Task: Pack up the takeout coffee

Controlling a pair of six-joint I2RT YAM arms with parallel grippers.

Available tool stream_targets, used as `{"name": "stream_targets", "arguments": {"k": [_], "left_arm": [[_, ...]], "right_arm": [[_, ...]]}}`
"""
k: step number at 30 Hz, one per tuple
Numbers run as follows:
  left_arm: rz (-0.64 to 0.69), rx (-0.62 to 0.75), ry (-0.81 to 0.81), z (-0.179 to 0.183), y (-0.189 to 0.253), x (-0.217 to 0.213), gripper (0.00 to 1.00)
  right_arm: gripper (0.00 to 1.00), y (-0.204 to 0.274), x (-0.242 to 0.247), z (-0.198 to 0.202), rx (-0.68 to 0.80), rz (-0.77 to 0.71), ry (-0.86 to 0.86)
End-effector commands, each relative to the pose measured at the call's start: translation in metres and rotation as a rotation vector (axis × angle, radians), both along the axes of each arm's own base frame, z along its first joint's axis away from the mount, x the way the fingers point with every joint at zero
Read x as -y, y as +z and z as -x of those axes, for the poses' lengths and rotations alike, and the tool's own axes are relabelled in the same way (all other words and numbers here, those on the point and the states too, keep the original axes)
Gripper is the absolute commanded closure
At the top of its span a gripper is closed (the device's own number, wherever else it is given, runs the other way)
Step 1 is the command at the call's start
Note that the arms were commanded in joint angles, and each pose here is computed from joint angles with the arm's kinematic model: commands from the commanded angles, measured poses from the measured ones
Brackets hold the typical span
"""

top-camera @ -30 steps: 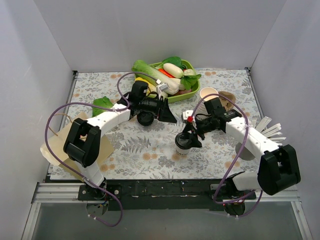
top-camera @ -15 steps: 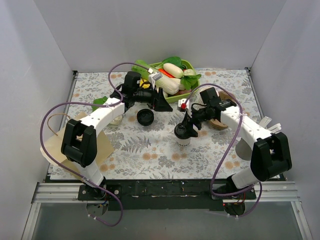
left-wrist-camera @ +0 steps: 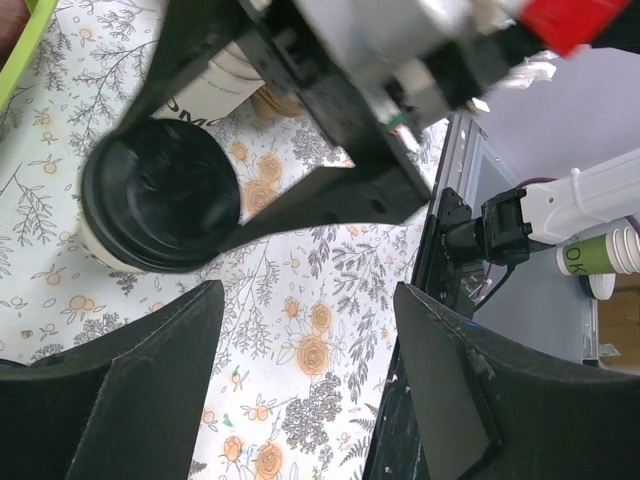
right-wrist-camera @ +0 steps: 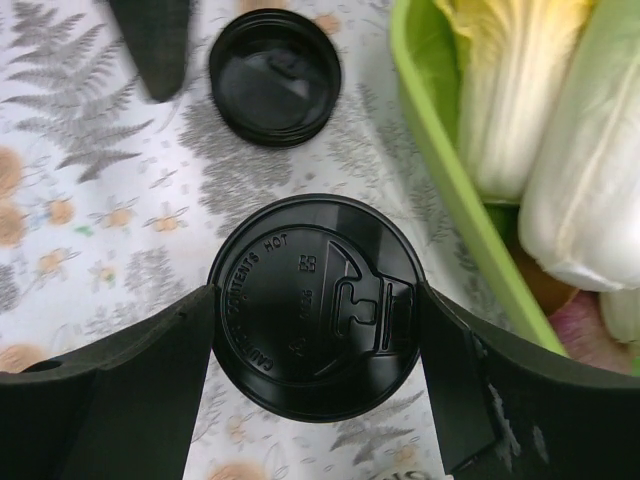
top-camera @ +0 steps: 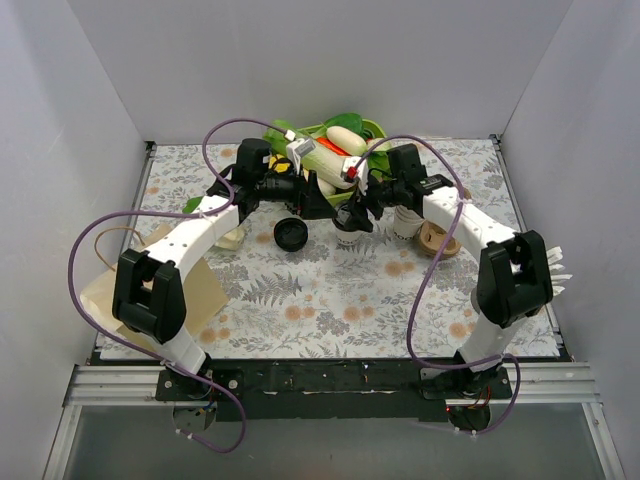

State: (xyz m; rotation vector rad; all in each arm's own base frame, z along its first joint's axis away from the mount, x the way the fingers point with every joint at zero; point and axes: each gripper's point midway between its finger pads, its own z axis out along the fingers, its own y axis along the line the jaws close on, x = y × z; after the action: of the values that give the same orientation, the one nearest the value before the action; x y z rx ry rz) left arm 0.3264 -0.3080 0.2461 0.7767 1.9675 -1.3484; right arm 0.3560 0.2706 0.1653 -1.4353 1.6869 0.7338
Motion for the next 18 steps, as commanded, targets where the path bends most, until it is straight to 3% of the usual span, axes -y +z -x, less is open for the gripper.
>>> {"name": "stream_targets", "arguments": {"k": [1, 10, 18], "left_arm": [[0.014, 0.109, 0.016, 0.002, 0.038, -0.01, 0.31], [-0.004, 0.094, 0.036, 0.004, 0.034, -0.015, 0.3], [-0.014, 0.113, 0.041, -0.003, 0.036, -0.015, 0.25]], "right_arm": [[0.52, 0.016, -0.011, -0.049, 0.109, -0.033, -0.079], [0.46, -0.003, -0.01, -0.079, 0.12, 0.009, -0.129], [0.23, -0.002, -0.006, -0.08, 0.069, 0.011, -0.163]]}}
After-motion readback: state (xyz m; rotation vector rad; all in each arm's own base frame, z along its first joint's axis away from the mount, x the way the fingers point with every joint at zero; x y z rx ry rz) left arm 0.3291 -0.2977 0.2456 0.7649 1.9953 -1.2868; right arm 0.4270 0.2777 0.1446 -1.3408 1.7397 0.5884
